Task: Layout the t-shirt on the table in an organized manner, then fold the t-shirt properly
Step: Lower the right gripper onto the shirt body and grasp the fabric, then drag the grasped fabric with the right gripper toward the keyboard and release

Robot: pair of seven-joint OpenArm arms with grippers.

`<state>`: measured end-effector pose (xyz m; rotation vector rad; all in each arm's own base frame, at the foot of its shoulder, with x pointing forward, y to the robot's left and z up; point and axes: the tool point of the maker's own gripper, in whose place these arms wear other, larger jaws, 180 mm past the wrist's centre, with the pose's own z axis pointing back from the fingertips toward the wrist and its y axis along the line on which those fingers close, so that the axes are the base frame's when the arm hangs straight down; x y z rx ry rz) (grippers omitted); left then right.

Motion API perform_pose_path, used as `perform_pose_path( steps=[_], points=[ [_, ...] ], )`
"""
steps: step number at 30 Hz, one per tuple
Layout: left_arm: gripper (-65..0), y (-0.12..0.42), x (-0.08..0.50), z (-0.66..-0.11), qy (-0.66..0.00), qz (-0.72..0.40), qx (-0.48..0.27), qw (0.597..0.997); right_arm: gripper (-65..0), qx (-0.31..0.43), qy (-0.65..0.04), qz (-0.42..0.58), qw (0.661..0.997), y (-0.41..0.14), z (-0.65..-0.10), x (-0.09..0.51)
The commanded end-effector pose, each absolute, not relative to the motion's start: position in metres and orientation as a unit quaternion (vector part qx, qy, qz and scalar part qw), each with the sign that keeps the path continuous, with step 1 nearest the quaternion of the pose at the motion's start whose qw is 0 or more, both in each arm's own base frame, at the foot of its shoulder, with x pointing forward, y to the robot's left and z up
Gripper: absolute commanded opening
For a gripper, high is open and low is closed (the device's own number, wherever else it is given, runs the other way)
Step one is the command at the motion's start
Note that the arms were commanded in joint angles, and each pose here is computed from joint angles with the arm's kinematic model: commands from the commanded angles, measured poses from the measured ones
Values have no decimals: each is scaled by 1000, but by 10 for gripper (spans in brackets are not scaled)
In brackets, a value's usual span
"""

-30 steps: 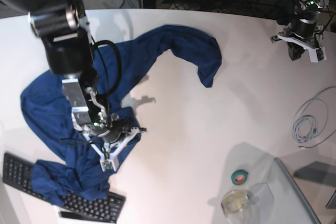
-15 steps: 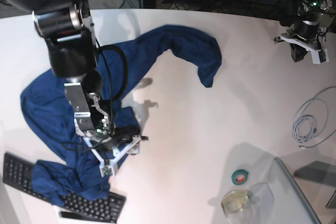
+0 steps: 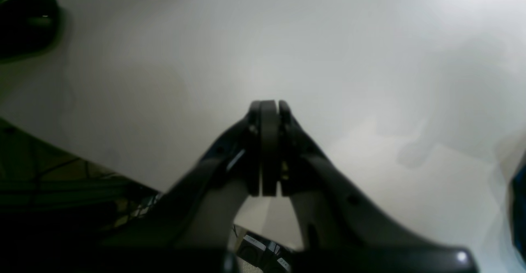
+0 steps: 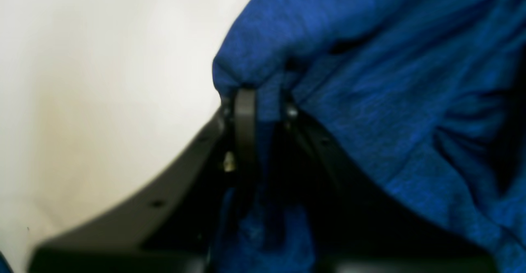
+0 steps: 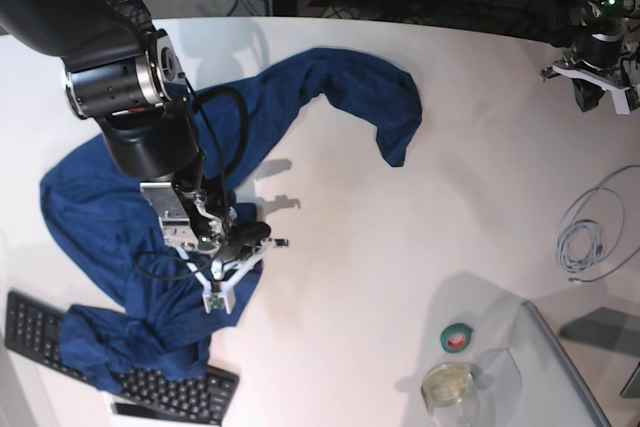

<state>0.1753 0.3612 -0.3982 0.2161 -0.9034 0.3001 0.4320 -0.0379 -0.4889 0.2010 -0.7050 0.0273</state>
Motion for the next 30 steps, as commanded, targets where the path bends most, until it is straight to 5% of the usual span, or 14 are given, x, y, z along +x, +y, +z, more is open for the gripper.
perform_pose_path(
  steps=[1, 17, 25, 30],
  points=[
    [-650, 367, 179, -387, -452, 140, 112, 874, -630, 107, -363, 19, 925, -31, -468, 450],
    [-650, 364, 185, -386, -454, 138, 108, 874, -650, 180, -522, 111, 827, 14, -286, 397],
    [-650, 362, 194, -384, -463, 142, 103, 869, -633, 190, -370, 232, 879, 85, -393, 352],
    [-650, 362, 193, -384, -463, 142, 103, 869, -353, 178, -333, 283, 882, 98, -417, 336]
  ],
)
